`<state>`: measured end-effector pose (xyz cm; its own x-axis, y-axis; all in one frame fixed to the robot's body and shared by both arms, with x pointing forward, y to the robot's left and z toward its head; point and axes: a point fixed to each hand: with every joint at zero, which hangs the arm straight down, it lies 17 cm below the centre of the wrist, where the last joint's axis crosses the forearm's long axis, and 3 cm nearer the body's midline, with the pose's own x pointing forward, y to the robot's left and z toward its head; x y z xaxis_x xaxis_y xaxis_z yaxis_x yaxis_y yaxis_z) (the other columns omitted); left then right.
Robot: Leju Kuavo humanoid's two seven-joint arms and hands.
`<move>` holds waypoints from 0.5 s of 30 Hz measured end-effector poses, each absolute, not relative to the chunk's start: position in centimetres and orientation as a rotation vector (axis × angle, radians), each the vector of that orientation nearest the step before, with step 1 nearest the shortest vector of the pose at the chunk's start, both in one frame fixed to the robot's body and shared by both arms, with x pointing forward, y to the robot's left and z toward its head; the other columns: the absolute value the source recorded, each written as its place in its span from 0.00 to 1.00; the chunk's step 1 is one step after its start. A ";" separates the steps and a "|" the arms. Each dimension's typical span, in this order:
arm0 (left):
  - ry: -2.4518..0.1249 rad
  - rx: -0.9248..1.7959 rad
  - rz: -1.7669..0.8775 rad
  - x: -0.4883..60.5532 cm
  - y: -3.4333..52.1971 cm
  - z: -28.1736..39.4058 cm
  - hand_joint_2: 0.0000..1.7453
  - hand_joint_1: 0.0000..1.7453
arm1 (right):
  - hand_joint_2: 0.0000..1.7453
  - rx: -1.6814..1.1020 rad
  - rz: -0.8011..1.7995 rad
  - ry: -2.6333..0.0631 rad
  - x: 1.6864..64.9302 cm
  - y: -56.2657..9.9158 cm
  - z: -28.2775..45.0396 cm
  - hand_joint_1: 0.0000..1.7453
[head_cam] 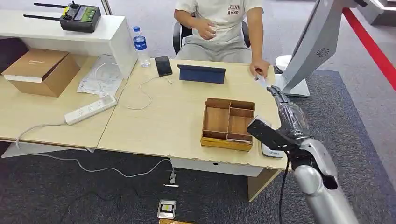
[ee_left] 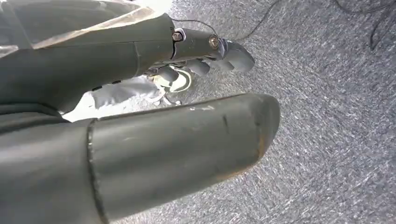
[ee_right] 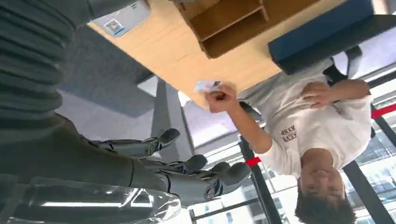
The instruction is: Pass the card to the sensor for recognition and then transmit it.
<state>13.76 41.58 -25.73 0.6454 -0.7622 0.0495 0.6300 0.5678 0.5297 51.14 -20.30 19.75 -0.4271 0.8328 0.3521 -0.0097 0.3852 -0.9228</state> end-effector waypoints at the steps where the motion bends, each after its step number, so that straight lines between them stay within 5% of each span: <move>1: -0.288 0.503 -0.830 13.8 41.6 -25.7 0.00 0.00 | 1.00 -0.754 1.185 -1.727 51.1 -20.4 19.3 0.00; 15: -0.294 0.507 -0.843 14.0 41.4 -25.7 0.00 0.00 | 1.00 -0.803 1.335 -1.627 50.6 -19.8 13.7 0.00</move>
<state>14.01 41.41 -25.68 0.6356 -0.7704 0.0496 0.6339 0.5575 0.5361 50.57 -19.79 13.71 -0.4231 0.8799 0.2162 -0.0398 0.2203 -0.9746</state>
